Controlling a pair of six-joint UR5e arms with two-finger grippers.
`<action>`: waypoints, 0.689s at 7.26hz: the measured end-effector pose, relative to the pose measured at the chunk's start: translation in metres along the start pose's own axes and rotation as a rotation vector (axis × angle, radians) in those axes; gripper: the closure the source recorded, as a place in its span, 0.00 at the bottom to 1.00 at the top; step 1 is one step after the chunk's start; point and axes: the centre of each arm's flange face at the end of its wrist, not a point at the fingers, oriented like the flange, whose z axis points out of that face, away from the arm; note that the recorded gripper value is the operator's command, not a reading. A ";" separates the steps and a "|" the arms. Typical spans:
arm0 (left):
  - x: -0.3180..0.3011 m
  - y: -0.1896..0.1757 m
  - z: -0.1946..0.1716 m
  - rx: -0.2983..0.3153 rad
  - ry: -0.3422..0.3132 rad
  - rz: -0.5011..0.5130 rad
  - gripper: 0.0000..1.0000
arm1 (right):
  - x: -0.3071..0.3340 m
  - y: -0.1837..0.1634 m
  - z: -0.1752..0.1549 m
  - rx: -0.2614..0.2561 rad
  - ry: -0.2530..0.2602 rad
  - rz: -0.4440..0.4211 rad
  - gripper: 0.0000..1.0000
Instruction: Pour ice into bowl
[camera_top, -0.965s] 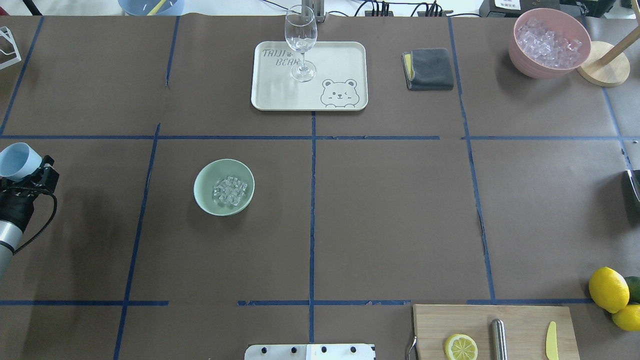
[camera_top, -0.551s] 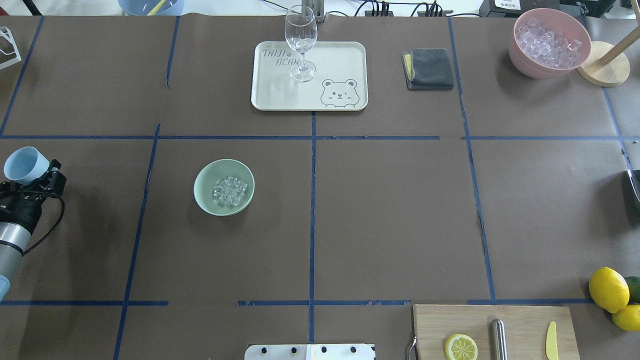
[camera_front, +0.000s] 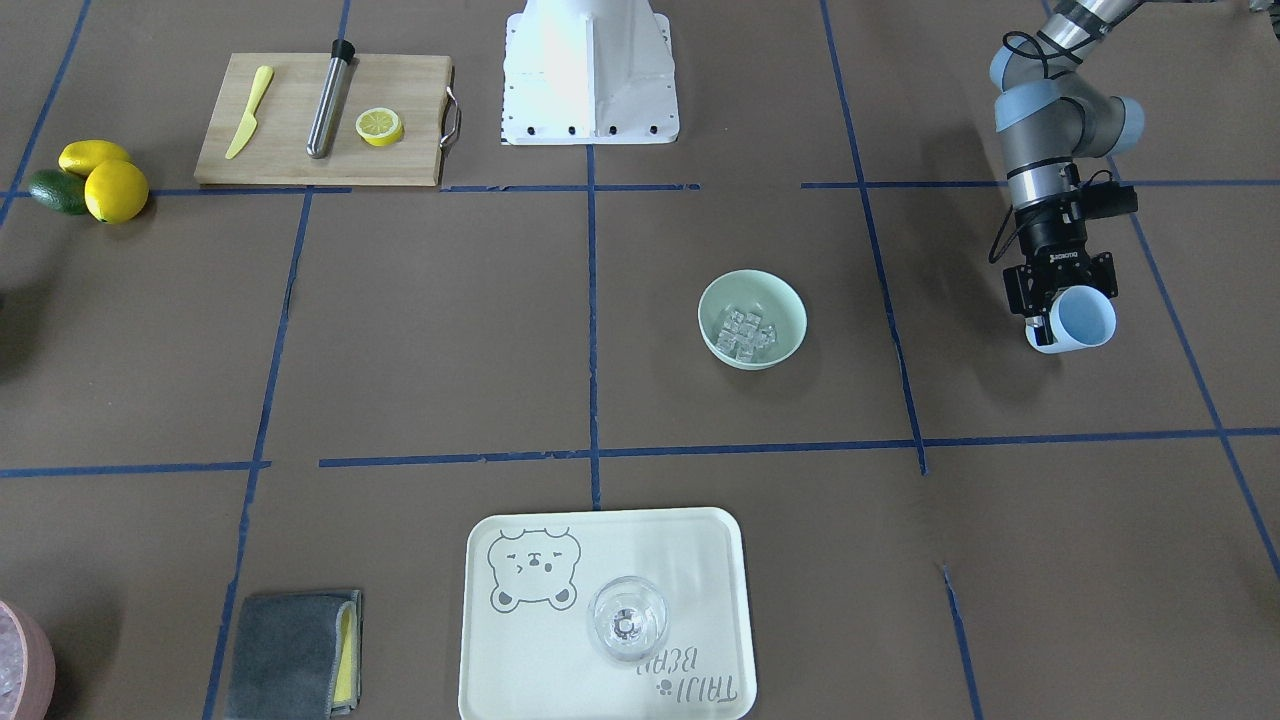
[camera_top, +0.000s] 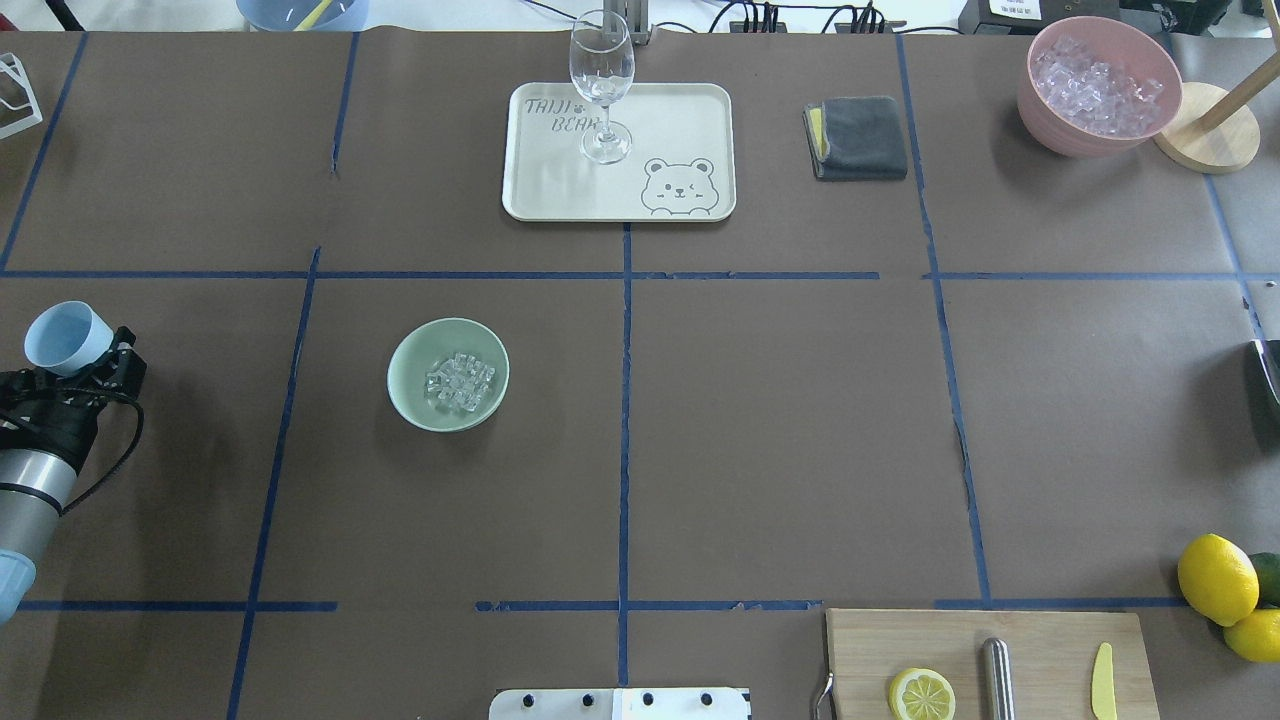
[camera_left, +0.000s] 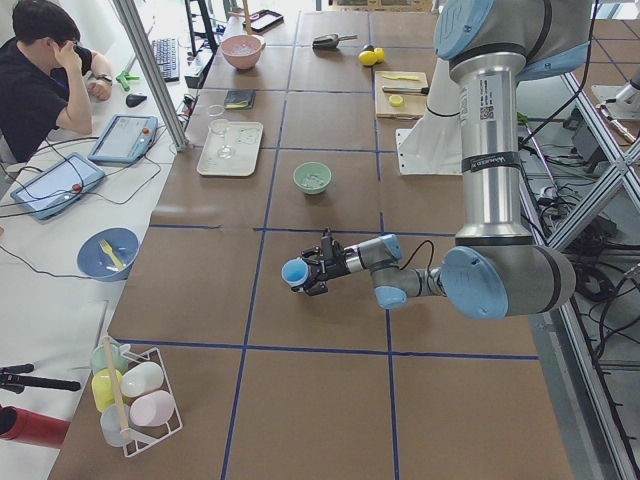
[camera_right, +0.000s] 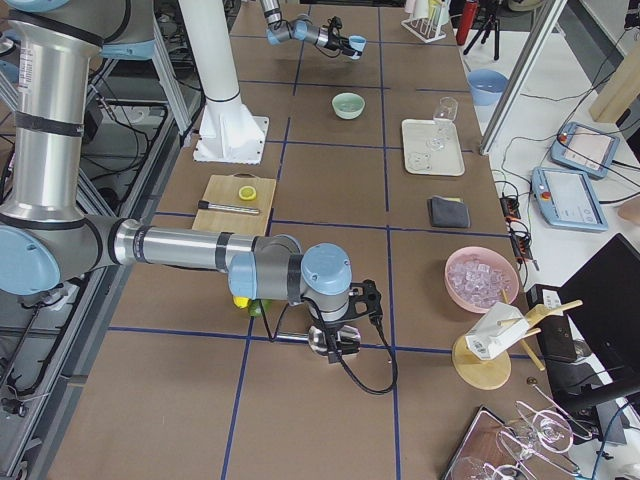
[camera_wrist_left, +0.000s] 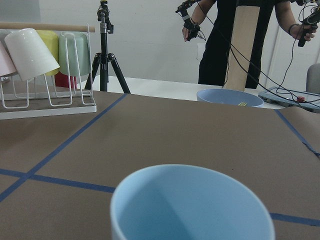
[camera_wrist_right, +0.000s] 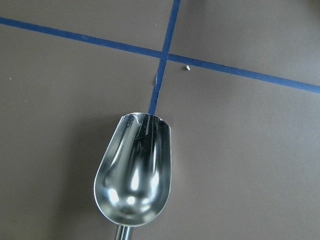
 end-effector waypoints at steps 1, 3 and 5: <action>0.000 0.003 -0.001 -0.005 0.002 0.006 0.00 | 0.000 0.000 0.000 0.001 0.000 0.000 0.00; 0.000 0.002 -0.005 -0.010 0.010 0.026 0.00 | 0.001 -0.001 -0.002 0.004 0.001 0.001 0.00; 0.003 -0.023 -0.019 -0.003 0.032 0.057 0.00 | -0.001 -0.002 -0.006 0.013 0.003 -0.003 0.00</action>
